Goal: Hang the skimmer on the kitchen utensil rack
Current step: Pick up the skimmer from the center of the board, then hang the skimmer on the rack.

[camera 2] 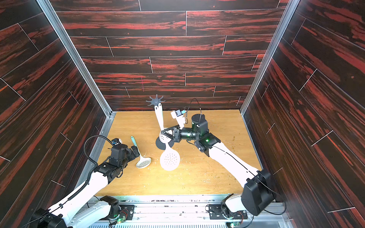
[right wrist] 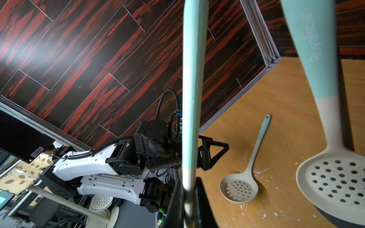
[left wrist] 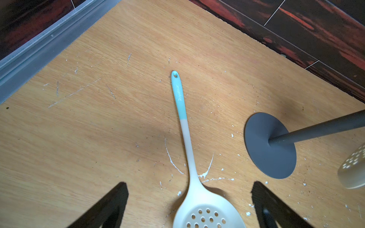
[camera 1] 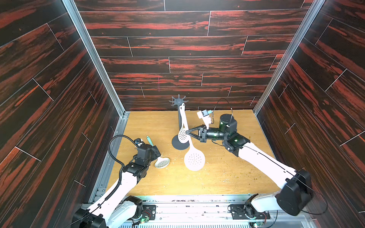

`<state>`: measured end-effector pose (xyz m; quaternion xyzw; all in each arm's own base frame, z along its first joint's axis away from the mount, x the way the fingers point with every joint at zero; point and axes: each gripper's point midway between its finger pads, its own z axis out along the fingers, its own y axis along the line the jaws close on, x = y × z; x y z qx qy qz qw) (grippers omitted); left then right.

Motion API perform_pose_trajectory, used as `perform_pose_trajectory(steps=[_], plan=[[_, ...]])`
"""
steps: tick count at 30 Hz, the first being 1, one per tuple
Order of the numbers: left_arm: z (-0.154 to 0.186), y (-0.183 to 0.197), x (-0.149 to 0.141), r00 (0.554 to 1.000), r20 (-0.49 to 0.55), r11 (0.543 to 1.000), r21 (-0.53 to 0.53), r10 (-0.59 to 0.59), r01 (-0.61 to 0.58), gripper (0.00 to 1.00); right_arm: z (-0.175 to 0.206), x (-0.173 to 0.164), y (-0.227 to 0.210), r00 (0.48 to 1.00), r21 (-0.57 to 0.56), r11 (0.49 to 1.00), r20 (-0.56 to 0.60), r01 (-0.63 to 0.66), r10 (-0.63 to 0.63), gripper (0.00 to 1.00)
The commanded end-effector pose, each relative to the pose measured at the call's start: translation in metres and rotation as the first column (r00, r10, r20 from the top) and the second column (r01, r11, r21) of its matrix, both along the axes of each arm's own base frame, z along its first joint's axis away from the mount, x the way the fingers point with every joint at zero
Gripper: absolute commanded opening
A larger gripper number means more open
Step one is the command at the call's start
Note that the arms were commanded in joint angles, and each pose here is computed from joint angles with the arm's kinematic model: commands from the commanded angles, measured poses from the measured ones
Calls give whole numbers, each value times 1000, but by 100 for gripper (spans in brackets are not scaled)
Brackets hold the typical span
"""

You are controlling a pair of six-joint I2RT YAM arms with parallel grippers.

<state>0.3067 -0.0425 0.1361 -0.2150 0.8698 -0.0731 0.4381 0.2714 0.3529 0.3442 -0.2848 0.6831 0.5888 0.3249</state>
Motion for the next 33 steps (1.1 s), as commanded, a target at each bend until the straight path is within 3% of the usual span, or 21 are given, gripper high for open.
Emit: perform_pose_trajectory(steps=[1,33], plan=[[11,1,2,999,32,1000,-13,6,-5,100,23,-5,3,998,55,997,47,-48,45,0],[10,-5,4,999,35,999,-32,-27,28,100,4,25,18,1000,82,997,-18,3,-2,0]])
